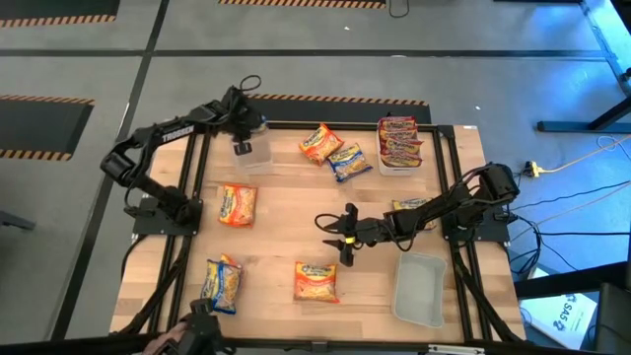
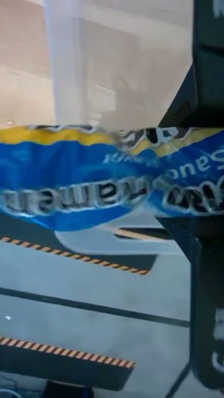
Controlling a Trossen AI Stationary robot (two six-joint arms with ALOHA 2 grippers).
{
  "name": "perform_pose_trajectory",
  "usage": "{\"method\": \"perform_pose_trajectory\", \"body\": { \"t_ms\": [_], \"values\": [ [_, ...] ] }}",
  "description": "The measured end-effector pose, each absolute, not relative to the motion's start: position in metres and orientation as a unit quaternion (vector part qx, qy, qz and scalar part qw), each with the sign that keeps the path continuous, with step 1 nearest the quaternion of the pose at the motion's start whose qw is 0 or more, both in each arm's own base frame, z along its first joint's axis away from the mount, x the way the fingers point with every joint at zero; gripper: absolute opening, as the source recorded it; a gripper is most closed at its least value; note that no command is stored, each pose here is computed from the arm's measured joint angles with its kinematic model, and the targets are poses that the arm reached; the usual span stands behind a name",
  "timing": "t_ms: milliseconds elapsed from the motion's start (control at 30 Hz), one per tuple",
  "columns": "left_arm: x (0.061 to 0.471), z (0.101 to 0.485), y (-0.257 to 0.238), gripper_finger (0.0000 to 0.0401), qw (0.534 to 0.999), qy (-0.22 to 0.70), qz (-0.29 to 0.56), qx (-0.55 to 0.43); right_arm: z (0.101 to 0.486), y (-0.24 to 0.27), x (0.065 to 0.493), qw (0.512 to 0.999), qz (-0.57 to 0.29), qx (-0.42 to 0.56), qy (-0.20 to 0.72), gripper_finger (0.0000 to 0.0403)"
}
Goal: Sort Maruchan noodles
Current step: Put the center left blue noodle pack into the transparent bin
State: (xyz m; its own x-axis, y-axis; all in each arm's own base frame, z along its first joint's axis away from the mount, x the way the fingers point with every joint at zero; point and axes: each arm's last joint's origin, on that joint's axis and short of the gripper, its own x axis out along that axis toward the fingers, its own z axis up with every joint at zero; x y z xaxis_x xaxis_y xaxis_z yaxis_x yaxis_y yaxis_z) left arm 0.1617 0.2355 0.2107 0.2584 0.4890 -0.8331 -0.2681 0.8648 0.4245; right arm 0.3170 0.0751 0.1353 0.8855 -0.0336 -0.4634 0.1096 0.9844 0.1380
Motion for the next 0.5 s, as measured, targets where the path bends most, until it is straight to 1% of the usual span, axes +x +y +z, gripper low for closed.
{"method": "perform_pose_trajectory", "body": {
  "t_ms": [133,267,400,500],
  "values": [
    [0.166,0.209,0.233,0.0094,0.767,0.581,0.248,0.109,0.135,0.075,0.317,0.967,-0.035,0.089,0.237,0.0195],
    [0.169,0.221,0.23,0.0094,0.745,0.609,0.249,0.11,0.135,0.075,0.317,0.967,-0.035,0.089,0.237,0.0195],
    [0.171,0.233,0.229,0.0094,0.743,0.616,0.242,0.098,0.135,0.075,0.317,0.967,-0.035,0.088,0.237,0.0195],
    [0.169,0.235,0.228,0.0094,0.734,0.628,0.243,0.09,0.135,0.075,0.317,0.967,-0.035,0.088,0.237,0.0195]
  ]
}}
